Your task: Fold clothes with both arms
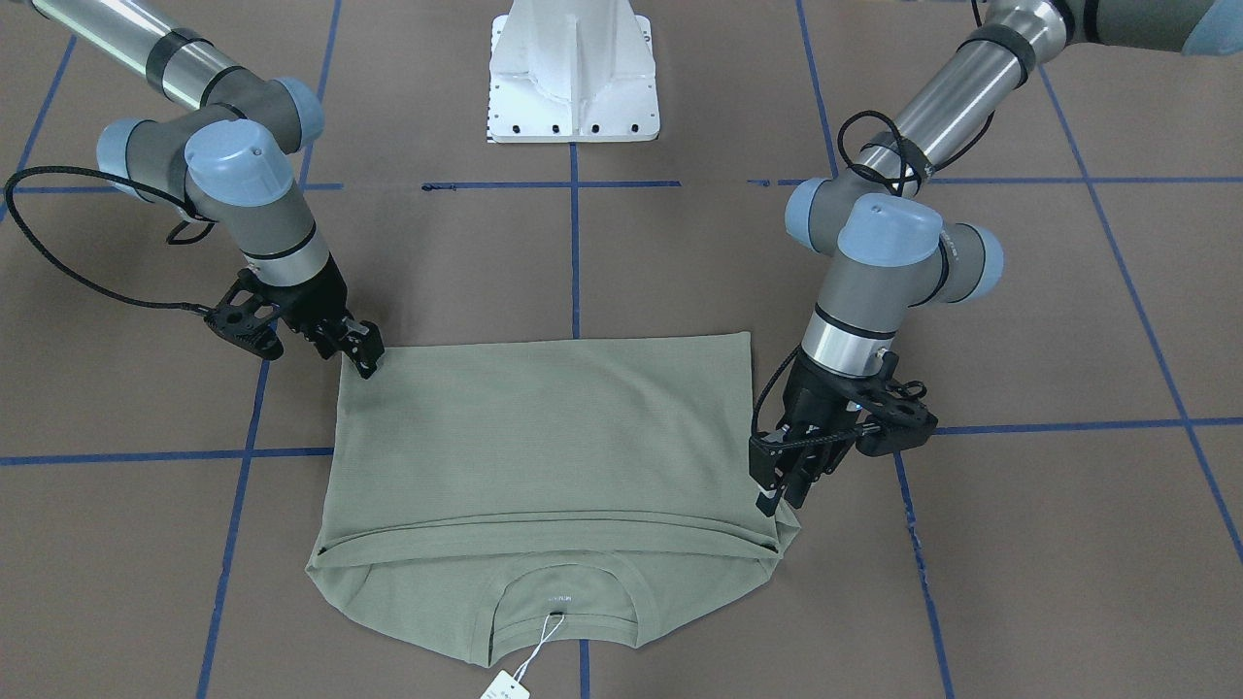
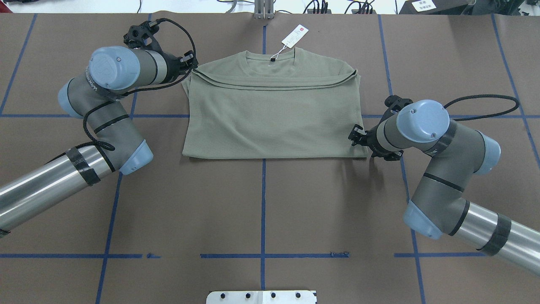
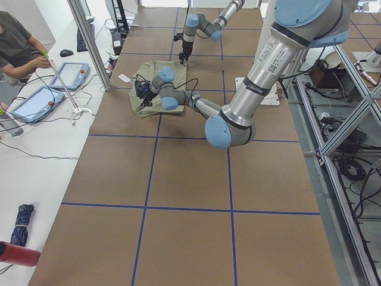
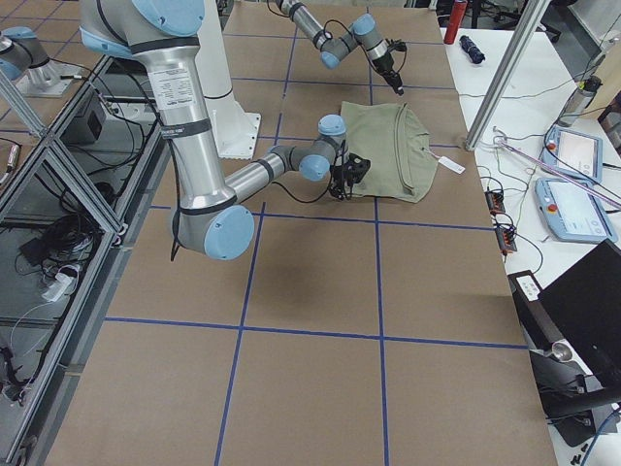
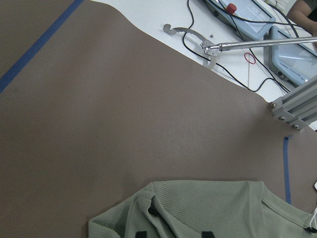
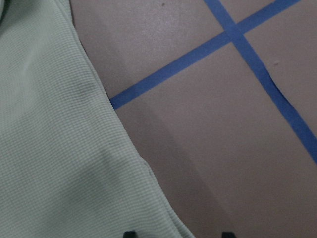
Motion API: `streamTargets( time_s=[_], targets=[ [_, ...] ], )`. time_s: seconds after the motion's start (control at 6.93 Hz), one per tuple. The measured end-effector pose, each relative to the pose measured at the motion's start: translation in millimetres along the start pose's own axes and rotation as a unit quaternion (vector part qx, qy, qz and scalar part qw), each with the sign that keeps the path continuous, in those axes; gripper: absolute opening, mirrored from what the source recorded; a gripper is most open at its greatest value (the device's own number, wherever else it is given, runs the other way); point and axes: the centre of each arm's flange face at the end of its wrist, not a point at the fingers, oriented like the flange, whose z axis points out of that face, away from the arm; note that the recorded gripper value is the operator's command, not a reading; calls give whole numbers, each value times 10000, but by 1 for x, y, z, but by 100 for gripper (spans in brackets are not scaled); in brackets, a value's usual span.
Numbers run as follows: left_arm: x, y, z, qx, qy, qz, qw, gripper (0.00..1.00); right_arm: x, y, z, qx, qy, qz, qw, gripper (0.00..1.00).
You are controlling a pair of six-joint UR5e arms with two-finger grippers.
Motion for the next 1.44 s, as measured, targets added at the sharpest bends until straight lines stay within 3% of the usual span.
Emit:
streamTargets(
  time_s=[0.43,0.72,1.15,1.44],
  targets=[
    [2,0,-1,-2,2,-1,10000,47,14,10,2,-66,29,-67,10000,0],
    [11,4,-9,-47,103,-7,9999,47,22,22,-11,-143,-91,-103,9998,0],
    [33,37,-50,-600,568,-127,9965,46,64,83,-69,-563,-258,-41,9981,0],
    [34,55,-78,-987,751,-426,9914,47,97,142,-109,-1051,-206,35,9942,0]
  ],
)
